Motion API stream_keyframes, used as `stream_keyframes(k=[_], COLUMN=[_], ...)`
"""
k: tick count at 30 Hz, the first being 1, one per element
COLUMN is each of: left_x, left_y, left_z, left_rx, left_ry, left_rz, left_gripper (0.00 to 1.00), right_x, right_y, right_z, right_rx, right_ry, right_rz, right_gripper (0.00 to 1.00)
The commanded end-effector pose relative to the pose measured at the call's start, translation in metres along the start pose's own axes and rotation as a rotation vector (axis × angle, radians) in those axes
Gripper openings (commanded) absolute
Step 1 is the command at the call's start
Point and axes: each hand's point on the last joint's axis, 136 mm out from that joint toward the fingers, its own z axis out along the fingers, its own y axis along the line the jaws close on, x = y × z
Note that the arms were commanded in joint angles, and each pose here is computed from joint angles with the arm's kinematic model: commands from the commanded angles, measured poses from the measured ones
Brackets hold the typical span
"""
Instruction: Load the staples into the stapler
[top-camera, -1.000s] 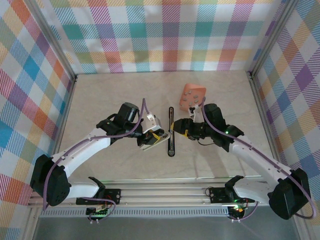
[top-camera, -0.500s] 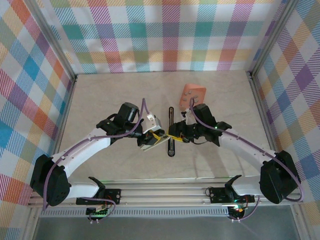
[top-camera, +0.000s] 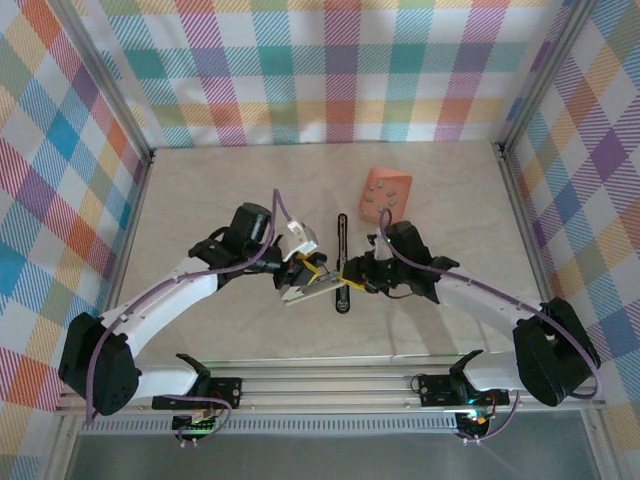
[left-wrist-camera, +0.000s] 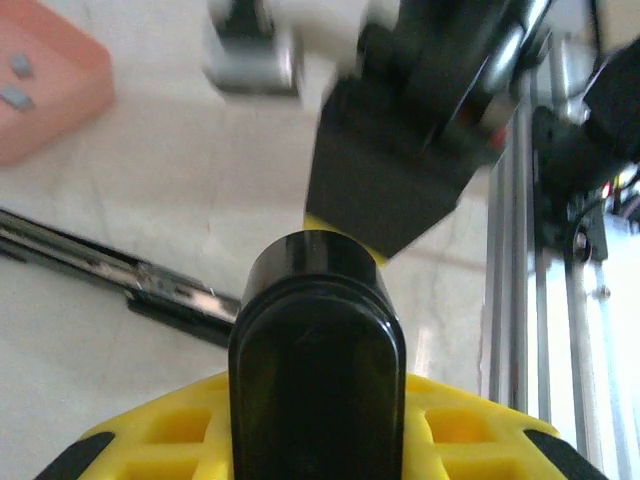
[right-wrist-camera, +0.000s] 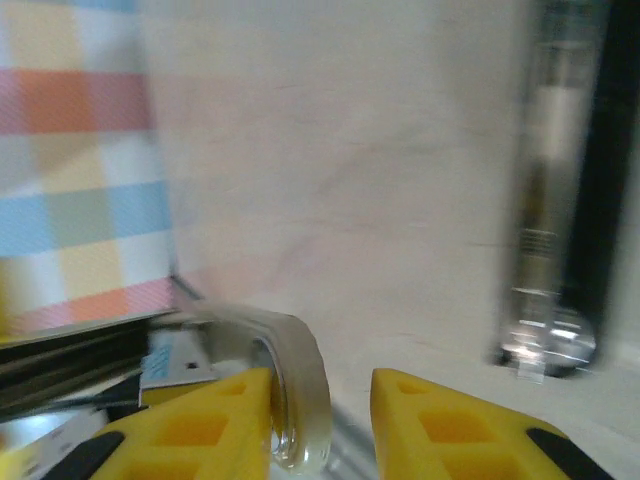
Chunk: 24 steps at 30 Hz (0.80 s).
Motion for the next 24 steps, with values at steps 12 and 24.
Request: stream_keyframes(k=[12,24], left_x=[-0.124,-0.132], left_y=[-0.008,0.014], left_z=[-0.058,-0.075], left_rx=[-0.066,-0.249], left_ry=[-0.4,-0.422], left_rz=[0.15,0.144], left_gripper=[0.0,0.0], right_x=[0.01,0.007], right_y=[-0.012,0.008], right_z=[0.027,0.017], right_rx=[0.077,0.067], right_ry=[0.061,0.02], right_rz=[-0.007,-0.164], right_gripper=[0.37,0.47])
